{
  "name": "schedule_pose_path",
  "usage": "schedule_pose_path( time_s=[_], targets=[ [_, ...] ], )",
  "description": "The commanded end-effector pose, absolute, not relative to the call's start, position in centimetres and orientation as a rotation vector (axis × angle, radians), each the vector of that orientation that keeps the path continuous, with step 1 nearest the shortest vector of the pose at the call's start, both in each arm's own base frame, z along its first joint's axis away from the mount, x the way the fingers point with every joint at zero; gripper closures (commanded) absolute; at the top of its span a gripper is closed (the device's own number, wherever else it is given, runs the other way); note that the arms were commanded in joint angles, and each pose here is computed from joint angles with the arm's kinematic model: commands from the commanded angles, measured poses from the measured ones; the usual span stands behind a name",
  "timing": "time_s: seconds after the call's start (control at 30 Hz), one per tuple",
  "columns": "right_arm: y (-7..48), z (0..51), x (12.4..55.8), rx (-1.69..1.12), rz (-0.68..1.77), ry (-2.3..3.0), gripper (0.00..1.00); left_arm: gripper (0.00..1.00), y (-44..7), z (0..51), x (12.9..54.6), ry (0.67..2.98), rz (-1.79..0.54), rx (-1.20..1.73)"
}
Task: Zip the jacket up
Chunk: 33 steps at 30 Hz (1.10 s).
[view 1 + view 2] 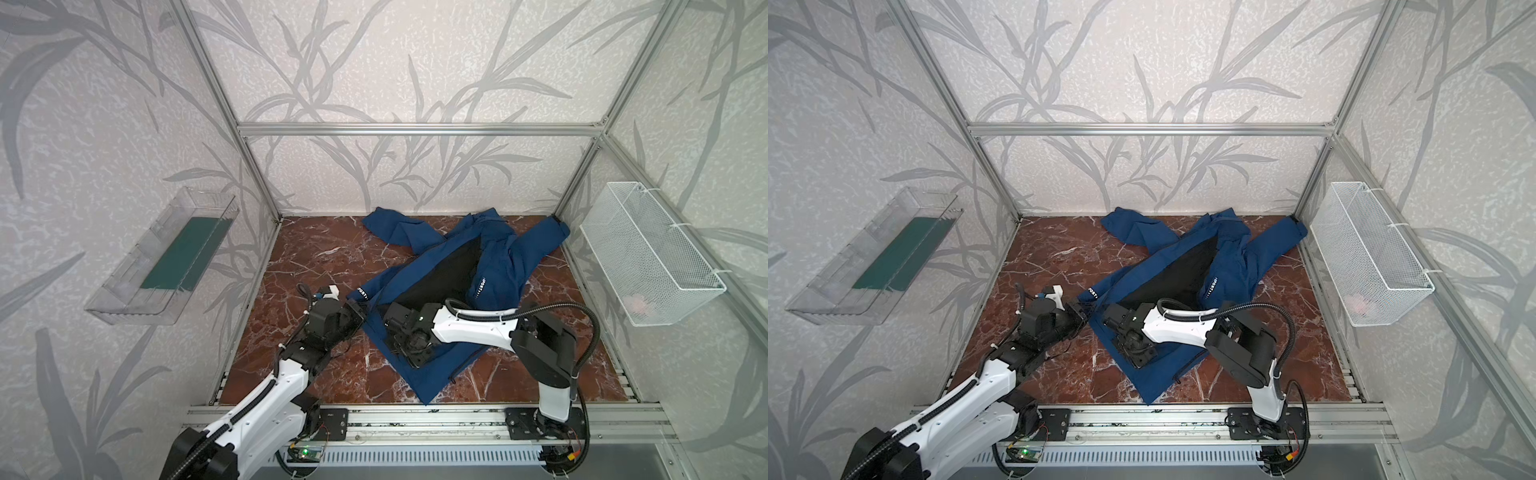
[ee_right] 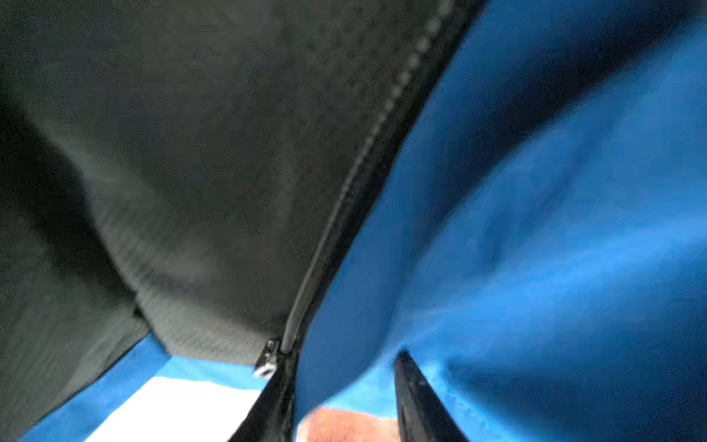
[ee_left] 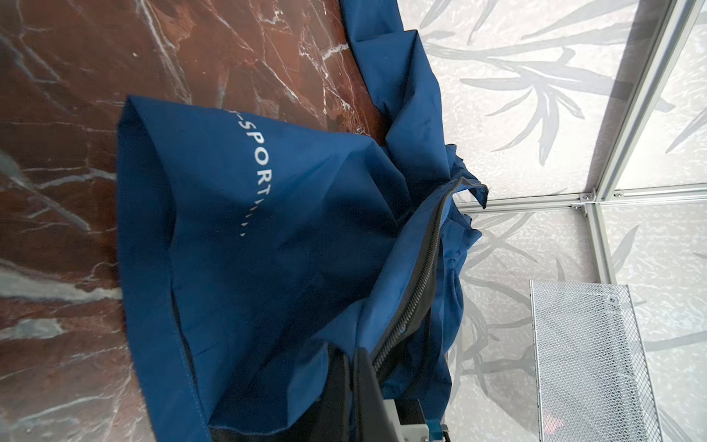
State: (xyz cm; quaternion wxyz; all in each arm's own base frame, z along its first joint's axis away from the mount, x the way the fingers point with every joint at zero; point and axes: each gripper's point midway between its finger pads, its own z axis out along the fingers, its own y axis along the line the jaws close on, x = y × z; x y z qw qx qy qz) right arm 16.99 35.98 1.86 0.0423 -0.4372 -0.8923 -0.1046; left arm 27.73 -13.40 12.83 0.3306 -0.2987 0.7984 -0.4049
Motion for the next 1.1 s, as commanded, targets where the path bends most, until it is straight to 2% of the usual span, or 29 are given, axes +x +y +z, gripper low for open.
schedule_pose_path(
  time_s=[0.0, 0.3, 0.6, 0.77, 1.07],
  targets=[
    [35.2, 1.4, 17.0, -1.349, -0.246, -2.748, 0.64, 1.0, -12.7, 12.3, 27.6, 2.079, -1.032, -0.804],
    [35.2, 0.1, 17.0, -1.336, -0.192, -2.754, 0.77, 1.0, -12.4, 11.1, 27.2, 2.111, -0.999, -0.813],
    [34.8, 1.3, 17.5, -1.299, -0.23, -2.811, 1.0, 1.0, -12.1, 10.6, 26.7, 2.12, -0.983, -0.822],
    [34.2, 3.4, 17.7, -1.278, -0.342, -2.844, 1.0, 1.0, -12.2, 10.5, 26.7, 2.132, -0.982, -0.814],
    [33.6, 3.9, 17.3, -1.27, -0.572, -2.818, 0.97, 1.0, -12.4, 9.6, 26.4, 2.161, -0.981, -0.809]
  ],
)
